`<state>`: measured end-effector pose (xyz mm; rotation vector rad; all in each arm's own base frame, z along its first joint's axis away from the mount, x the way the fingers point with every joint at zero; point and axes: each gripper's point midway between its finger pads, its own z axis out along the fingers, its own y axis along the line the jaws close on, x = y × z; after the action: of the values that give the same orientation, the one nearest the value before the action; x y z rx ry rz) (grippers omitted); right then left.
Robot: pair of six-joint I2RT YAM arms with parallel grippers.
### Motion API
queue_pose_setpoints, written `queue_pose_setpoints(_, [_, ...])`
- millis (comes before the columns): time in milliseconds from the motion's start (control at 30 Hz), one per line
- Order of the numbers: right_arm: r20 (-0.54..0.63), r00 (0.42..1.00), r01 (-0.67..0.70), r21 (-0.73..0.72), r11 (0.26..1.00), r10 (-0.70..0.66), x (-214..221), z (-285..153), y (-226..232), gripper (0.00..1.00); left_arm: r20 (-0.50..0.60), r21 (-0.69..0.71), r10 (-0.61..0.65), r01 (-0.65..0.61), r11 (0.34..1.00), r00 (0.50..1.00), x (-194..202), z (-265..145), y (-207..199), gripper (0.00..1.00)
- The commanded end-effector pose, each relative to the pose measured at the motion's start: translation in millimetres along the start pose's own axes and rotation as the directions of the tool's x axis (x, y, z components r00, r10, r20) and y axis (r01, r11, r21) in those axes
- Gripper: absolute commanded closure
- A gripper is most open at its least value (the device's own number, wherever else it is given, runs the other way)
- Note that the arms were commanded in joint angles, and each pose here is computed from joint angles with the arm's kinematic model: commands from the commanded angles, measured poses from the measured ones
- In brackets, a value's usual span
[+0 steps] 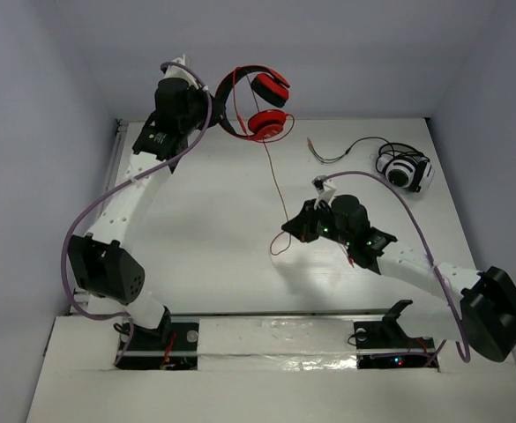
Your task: Wrap the headphones
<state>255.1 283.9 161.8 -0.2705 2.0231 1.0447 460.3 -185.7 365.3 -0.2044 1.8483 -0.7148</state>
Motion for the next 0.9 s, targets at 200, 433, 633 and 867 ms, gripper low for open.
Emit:
queue_pose_setpoints(200, [-0.100,0.992,0.065,-0.154,0.986,-0.081,3,-13,72,1.00,0.189,-0.199,0.103,-0.064,0.978,0.977,-2,9,1,1.00])
queue_pose_setpoints(433, [-0.043,0.993,0.093,-0.247,0.964,-0.106,-25,-41,112,1.00,0.113,-0.333,0.223,-0.174,0.927,0.968,48,13,19,1.00])
queue_pose_setpoints(633, [0.000,0.989,0.144,-0.145,0.979,-0.146,-50,-57,107,1.00,0.011,-0.408,0.294,-0.264,0.874,0.956,102,-2,51,1.00])
queue_pose_setpoints(867, [0.003,0.976,0.218,-0.061,0.974,-0.218,-72,-55,104,1.00,-0.143,-0.329,0.374,-0.401,0.855,0.916,168,-19,41,1.00])
